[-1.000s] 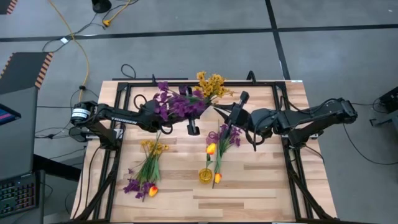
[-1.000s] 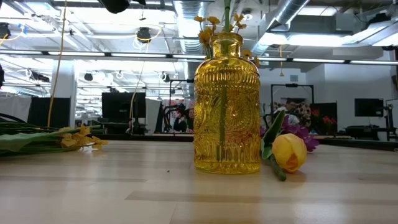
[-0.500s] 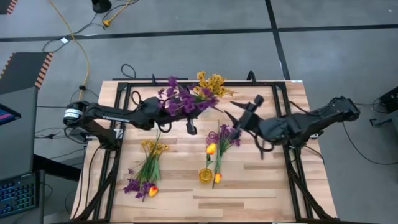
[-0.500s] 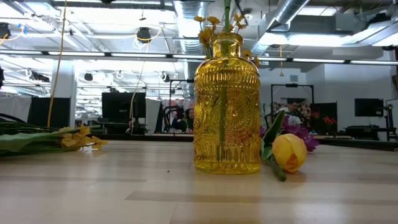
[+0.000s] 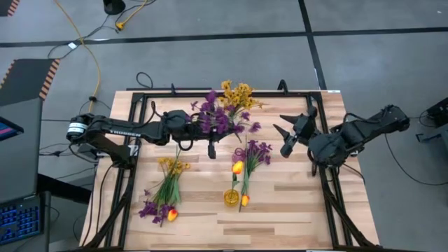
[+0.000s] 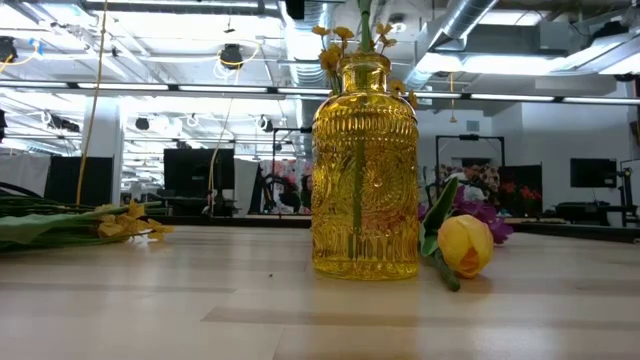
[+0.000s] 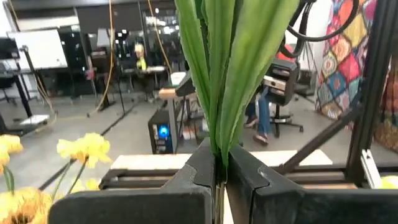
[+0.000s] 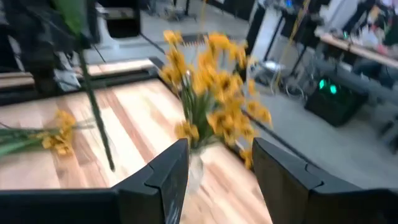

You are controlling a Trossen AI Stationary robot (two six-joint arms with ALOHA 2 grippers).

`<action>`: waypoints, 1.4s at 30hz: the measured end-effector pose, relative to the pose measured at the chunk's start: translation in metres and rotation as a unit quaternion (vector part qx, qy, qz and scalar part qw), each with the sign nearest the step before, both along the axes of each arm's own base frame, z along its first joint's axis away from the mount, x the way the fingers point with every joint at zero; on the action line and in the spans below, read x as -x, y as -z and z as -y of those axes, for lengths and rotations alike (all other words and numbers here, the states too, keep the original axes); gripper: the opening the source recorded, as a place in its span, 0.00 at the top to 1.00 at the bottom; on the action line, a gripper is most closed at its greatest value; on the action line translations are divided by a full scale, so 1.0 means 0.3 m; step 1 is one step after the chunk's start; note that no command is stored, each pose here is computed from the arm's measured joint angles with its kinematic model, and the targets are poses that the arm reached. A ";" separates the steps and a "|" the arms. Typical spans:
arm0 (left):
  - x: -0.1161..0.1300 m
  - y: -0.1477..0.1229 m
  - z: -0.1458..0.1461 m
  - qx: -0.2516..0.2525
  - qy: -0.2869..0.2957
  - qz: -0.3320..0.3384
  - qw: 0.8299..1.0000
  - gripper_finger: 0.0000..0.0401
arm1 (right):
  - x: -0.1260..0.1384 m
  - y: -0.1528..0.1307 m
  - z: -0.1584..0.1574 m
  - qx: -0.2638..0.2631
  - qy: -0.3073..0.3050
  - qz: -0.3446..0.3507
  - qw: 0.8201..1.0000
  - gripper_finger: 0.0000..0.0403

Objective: Sort flowers into vase by color
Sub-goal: Put the middle violet flowers into the violet vase

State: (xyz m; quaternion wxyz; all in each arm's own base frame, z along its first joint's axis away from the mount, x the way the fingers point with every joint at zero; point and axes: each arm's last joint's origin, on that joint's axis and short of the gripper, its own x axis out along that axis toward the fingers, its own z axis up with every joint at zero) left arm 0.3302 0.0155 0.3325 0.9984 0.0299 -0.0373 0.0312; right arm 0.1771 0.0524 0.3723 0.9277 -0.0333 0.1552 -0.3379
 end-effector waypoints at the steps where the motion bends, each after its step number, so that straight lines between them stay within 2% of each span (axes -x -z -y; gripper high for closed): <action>1: 0.000 0.005 0.000 0.000 0.000 -0.007 1.000 0.99 | 0.000 0.011 0.000 -0.006 0.006 -0.006 1.000 0.50; 10: 0.002 0.056 0.000 0.004 0.000 -0.041 0.999 0.99 | -0.062 0.090 -0.028 -0.010 0.027 -0.054 0.998 0.50; 19: 0.021 0.122 0.001 0.029 0.002 -0.019 0.999 0.99 | -0.117 0.137 -0.051 0.005 0.029 -0.085 0.996 0.50; 26: 0.029 0.148 0.002 0.041 -0.001 -0.020 0.999 0.99 | -0.126 0.138 -0.048 0.002 0.033 -0.079 0.996 0.50; 36: -0.051 0.243 0.021 0.042 0.005 -0.006 0.999 0.99 | -0.132 0.141 -0.047 0.001 0.036 -0.078 0.996 0.50; 42: -0.061 0.266 0.012 0.043 -0.005 -0.017 0.999 0.99 | -0.131 0.141 -0.048 0.001 0.034 -0.079 0.996 0.50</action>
